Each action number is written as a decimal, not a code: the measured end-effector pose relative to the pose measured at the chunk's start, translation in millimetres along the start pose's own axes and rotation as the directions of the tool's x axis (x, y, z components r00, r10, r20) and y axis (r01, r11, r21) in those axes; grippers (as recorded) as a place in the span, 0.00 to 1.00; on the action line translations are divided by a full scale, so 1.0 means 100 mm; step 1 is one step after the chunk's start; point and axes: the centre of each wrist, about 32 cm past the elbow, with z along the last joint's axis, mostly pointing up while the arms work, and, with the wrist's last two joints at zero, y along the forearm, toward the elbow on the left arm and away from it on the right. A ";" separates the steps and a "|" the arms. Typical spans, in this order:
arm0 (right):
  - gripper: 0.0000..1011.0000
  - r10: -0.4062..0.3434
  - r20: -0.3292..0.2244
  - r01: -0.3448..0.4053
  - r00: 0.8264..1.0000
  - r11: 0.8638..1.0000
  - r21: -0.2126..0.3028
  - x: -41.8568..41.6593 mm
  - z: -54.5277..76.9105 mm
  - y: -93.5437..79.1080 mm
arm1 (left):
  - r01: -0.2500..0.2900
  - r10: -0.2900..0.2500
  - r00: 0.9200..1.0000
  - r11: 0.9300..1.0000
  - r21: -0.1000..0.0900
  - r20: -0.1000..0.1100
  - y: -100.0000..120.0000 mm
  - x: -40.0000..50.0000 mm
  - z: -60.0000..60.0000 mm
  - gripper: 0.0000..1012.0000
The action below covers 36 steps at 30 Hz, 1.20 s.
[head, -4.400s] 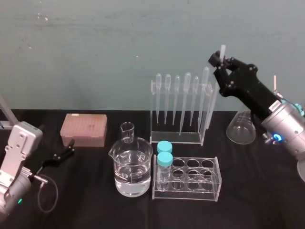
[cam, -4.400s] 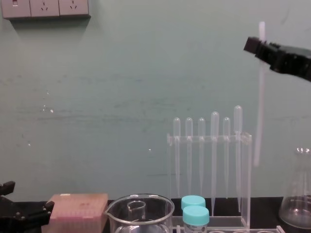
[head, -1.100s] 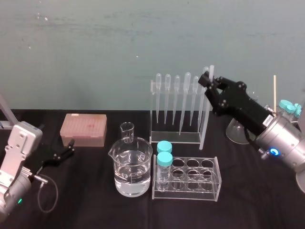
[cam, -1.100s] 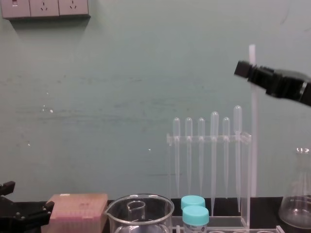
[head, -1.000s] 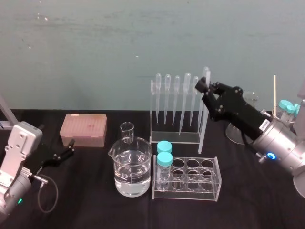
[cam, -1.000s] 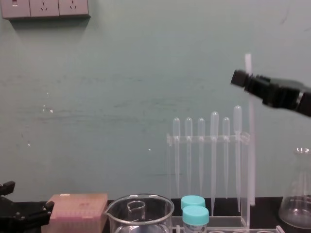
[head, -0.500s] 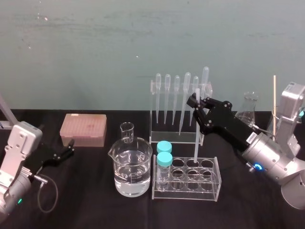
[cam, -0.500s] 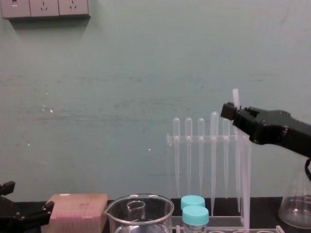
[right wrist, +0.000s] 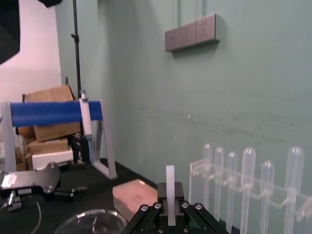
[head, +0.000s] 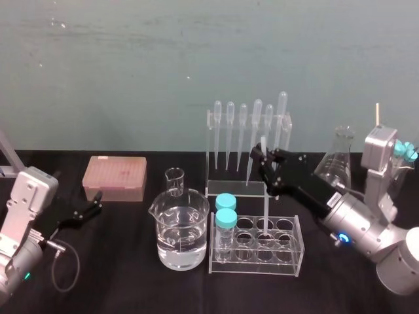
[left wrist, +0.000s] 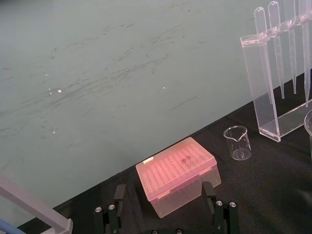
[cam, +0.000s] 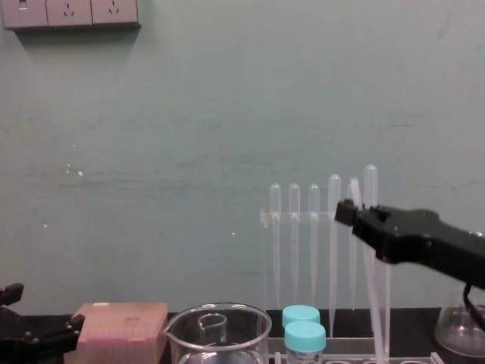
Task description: Pick up the stirring rod with one hand, then place it down.
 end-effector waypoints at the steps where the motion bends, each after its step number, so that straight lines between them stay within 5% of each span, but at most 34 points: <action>1: 0.07 -0.004 -0.003 0.004 1.000 1.000 -0.010 -0.011 -0.03 -0.01 | 0.000 0.000 1.000 1.000 0.000 0.000 0.00 0.000 0.00 0.99; 17: 0.07 -0.031 0.002 0.031 1.000 0.996 -0.078 -0.099 -0.22 -0.06 | 0.000 0.000 1.000 1.000 0.000 0.000 0.00 0.000 0.00 0.99; 32: 0.07 -0.032 0.001 0.032 0.999 0.997 -0.075 -0.092 -0.21 -0.07 | 0.000 0.000 1.000 1.000 0.000 0.000 0.00 0.000 0.00 0.99; 36: 0.15 -0.032 0.000 0.031 1.000 0.997 -0.073 -0.091 -0.21 -0.07 | 0.000 0.000 1.000 1.000 0.000 0.000 0.00 0.000 0.00 0.99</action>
